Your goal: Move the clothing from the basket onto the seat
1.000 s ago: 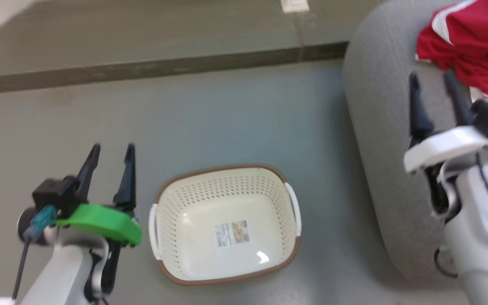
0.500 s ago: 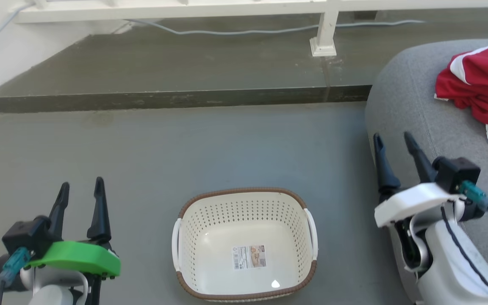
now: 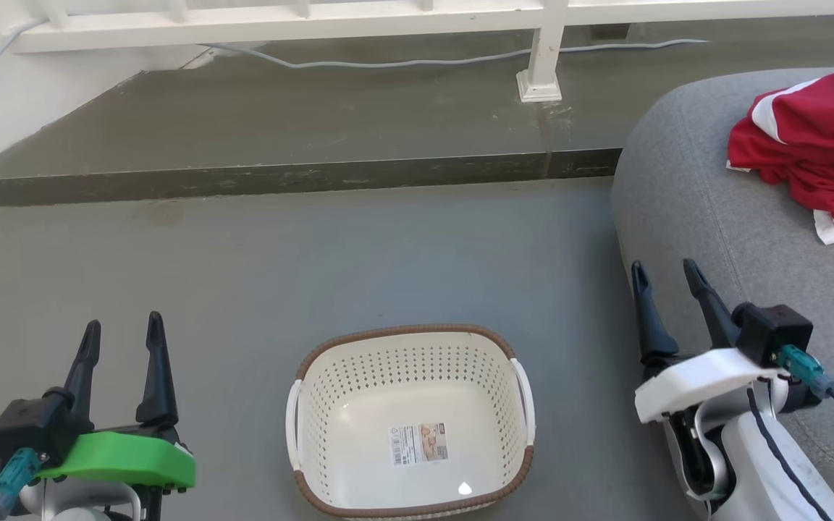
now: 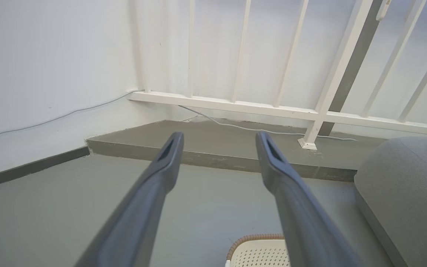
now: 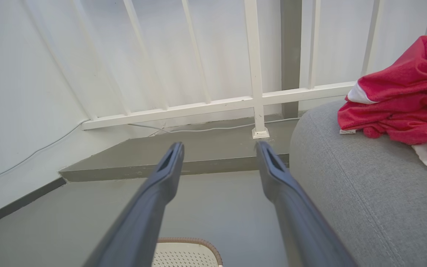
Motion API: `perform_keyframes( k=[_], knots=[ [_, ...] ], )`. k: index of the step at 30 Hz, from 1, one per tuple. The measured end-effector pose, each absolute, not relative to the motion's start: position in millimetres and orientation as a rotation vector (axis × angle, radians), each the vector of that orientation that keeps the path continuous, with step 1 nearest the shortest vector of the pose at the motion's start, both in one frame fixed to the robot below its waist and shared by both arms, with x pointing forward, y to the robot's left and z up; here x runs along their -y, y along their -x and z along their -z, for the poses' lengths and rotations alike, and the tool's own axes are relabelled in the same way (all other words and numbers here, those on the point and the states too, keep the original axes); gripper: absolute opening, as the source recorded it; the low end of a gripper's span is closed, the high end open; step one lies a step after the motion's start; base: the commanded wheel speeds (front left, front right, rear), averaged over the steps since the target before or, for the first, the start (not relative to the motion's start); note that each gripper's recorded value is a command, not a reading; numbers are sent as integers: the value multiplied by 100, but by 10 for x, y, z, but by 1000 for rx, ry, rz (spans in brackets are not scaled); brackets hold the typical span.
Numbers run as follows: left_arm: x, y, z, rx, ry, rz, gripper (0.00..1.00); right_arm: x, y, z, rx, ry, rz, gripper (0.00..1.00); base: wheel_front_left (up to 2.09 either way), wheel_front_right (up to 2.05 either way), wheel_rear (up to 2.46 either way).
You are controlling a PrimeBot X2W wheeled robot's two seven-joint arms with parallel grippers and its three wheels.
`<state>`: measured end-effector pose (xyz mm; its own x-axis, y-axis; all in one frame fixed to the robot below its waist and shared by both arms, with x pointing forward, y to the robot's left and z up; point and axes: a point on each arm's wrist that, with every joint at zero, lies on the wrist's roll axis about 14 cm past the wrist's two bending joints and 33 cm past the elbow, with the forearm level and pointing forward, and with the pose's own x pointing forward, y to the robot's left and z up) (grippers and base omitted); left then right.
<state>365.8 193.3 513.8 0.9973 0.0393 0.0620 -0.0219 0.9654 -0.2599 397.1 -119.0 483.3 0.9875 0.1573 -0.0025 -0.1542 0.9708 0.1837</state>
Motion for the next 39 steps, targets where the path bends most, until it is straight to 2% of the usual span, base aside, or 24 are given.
perform_keyframes(
  k=[34,35,39],
  knots=[
    [-1848,-3413,-5079,53,252,-26,100,1236,-3730,-4871,-4,-196,-120,100,0,0,0],
    [-1845,-3415,-5090,56,254,-24,0,1236,-3731,-4877,-2,-196,-120,0,0,0,0],
    [-1774,-3382,-4922,1,273,-25,0,1220,-3654,-4692,-61,-201,-113,0,0,0,0]
  ],
)
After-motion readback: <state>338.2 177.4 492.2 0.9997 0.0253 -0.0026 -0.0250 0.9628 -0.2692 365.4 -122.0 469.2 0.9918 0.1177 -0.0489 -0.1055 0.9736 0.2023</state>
